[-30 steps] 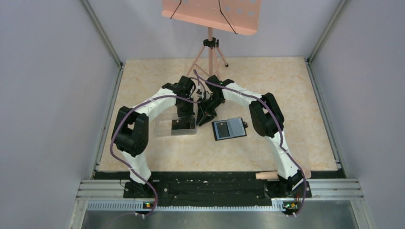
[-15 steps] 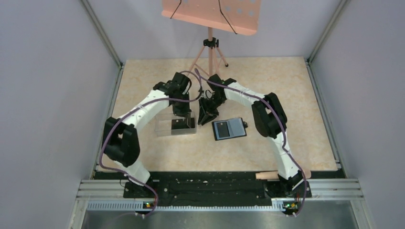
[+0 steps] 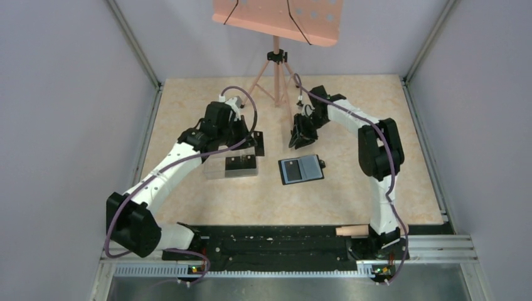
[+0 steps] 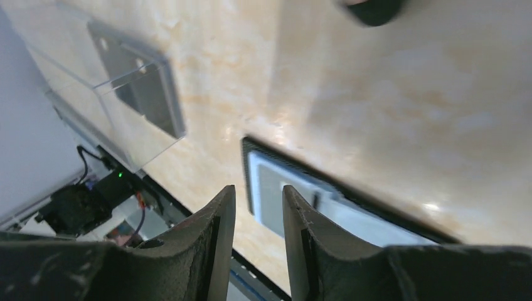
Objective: Put the credit cards into the card holder
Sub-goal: Pick up the credit card from the storage box, then insert the credit card into the card holder.
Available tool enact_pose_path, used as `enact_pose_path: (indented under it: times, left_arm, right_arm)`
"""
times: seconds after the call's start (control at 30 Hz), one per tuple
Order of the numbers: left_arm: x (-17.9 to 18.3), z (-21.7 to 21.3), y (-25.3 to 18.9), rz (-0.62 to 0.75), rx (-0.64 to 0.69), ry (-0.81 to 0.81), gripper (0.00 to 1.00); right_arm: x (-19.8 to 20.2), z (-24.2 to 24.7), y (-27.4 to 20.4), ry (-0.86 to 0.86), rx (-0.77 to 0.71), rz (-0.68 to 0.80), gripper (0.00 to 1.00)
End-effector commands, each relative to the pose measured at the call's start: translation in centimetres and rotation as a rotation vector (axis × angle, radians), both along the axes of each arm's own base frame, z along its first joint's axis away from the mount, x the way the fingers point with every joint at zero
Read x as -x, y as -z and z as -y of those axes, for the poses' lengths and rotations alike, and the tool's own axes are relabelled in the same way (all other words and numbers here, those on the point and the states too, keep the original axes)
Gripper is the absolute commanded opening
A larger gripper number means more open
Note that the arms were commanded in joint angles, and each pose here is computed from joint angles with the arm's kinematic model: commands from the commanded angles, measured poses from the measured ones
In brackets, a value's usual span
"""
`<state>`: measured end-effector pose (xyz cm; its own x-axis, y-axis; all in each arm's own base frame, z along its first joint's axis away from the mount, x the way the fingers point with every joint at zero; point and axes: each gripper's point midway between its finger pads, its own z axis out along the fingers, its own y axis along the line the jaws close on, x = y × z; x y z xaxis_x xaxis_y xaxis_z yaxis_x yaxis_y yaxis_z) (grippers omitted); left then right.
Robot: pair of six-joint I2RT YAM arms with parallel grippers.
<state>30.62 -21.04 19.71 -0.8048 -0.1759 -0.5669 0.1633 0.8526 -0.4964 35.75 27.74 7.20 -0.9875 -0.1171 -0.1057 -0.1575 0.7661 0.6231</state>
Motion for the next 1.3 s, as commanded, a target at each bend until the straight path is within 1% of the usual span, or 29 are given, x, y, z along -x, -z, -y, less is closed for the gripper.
enact_pose_path:
  times: [0.0,0.13,0.2,0.27,0.33,0.47,0.63,0.8,0.9,1.07,1.27]
  left_arm:
    - [-0.5,4.7,-5.1,0.191,0.28,0.165,0.0]
    - [0.3,7.4,-5.2,0.2,0.356,0.299,0.0]
    - [0.6,8.9,-4.8,0.188,0.358,0.363,0.0]
    - [0.9,10.0,-4.2,0.173,0.333,0.403,0.0]
    - [0.7,10.9,-3.4,0.162,0.309,0.403,0.0]
    - [0.2,12.3,-2.1,0.119,0.315,0.386,0.0]
    - [-0.2,13.4,0.0,0.02,0.352,0.354,0.0]
    - [-0.8,13.7,2.5,-0.06,0.346,0.299,0.0]
    - [-1.0,13.5,4.0,-0.085,0.319,0.275,0.0]
    - [-0.5,12.6,6.5,-0.12,0.25,0.273,0.0]
    - [0.6,13.0,8.7,-0.17,0.276,0.314,0.0]
  right_arm:
    - [-2.6,3.5,0.4,0.039,0.087,0.08,0.34]
    - [-4.1,6.8,2.5,0.052,0.193,0.06,0.35]
    - [-4.1,7.9,3.6,0.054,0.23,0.028,0.36]
    - [-3.6,8.3,4.3,0.049,0.242,-0.005,0.36]
    - [-2.7,8.2,4.7,0.043,0.23,-0.032,0.36]
    - [-0.6,8.6,5.5,0.034,0.235,-0.074,0.36]
    - [1.8,8.6,5.3,0.035,0.205,-0.111,0.36]
    - [4.0,7.9,4.9,0.034,0.173,-0.136,0.36]
    - [4.1,8.0,4.6,0.055,0.173,-0.118,0.36]
    - [3.2,8.6,3.7,0.086,0.204,-0.071,0.41]
    - [3.5,9.4,2.5,0.119,0.208,-0.052,0.42]
